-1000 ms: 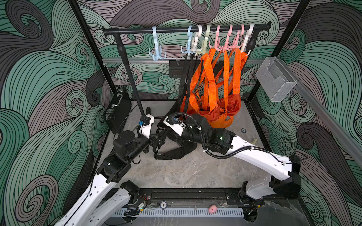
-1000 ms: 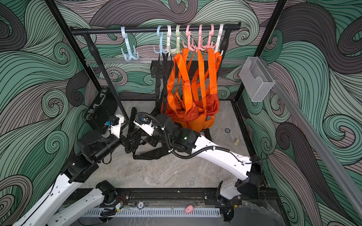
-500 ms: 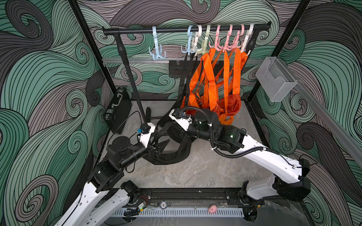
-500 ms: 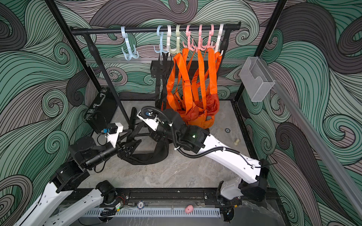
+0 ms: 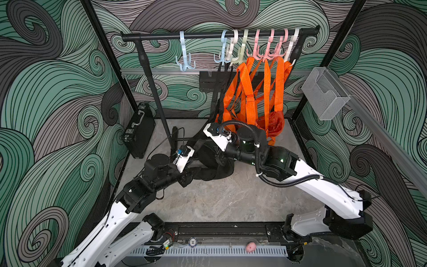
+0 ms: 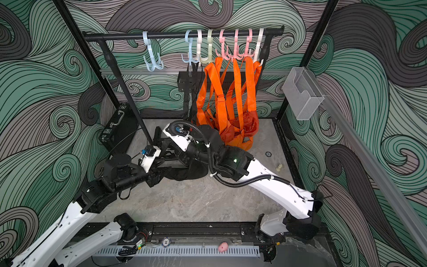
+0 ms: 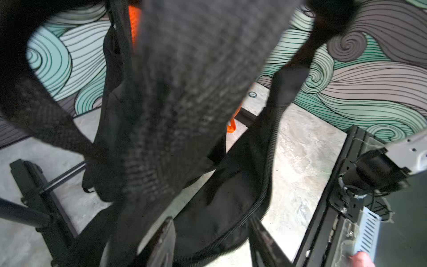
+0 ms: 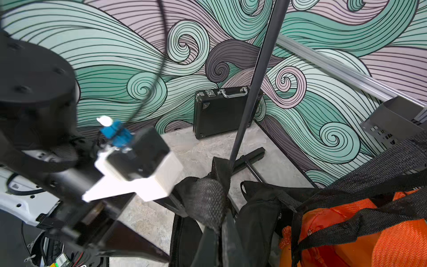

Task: Hang the bag on a hook
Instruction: Pick up the bag from the center of the board.

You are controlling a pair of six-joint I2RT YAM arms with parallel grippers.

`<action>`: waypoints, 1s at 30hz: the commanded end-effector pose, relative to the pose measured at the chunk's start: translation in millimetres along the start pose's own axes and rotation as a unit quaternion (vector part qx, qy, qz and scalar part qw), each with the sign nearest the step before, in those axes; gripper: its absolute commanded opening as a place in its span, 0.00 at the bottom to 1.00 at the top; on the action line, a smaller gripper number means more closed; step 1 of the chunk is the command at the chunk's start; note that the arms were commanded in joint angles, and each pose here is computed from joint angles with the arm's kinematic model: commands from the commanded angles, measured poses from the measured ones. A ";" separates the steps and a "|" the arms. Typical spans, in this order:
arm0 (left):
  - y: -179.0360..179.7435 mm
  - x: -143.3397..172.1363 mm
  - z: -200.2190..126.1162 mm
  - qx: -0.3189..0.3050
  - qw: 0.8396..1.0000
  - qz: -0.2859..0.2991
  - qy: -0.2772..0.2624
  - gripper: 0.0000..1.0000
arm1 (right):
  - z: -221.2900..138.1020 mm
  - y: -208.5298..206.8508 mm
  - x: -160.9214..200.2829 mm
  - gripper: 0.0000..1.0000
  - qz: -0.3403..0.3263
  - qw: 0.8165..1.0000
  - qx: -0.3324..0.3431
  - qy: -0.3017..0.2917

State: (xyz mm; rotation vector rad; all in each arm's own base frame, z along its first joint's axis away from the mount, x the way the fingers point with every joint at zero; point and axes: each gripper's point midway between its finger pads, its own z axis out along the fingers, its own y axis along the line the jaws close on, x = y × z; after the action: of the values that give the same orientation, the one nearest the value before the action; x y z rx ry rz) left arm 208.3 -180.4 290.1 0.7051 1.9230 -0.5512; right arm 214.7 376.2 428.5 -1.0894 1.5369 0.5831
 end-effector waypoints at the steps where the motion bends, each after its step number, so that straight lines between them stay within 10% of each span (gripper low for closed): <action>1: 17.8 -28.2 -20.1 -0.062 0.997 0.021 -0.045 0.34 | -15.9 -4.1 -17.6 0.00 -0.005 1.000 0.003 -0.023; 13: 38.2 -52.5 -53.4 -0.136 0.983 0.021 -0.124 0.00 | -1.9 1.8 -7.4 0.00 0.007 1.000 -0.011 -0.011; 25: 29.2 -71.8 -56.6 -0.113 0.983 0.032 -0.141 0.00 | 0.8 -5.5 1.4 0.00 0.027 1.000 -0.009 -0.003; 30: -2.6 -55.8 -40.1 -0.016 0.993 0.052 -0.109 0.45 | -1.0 -7.3 -0.8 0.00 0.028 1.000 -0.008 -0.007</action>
State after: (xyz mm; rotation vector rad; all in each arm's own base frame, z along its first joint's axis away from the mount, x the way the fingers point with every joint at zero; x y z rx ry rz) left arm 214.7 -151.2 355.9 0.5784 1.7067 -0.4065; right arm 222.0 373.1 419.8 -1.0694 1.5930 0.6113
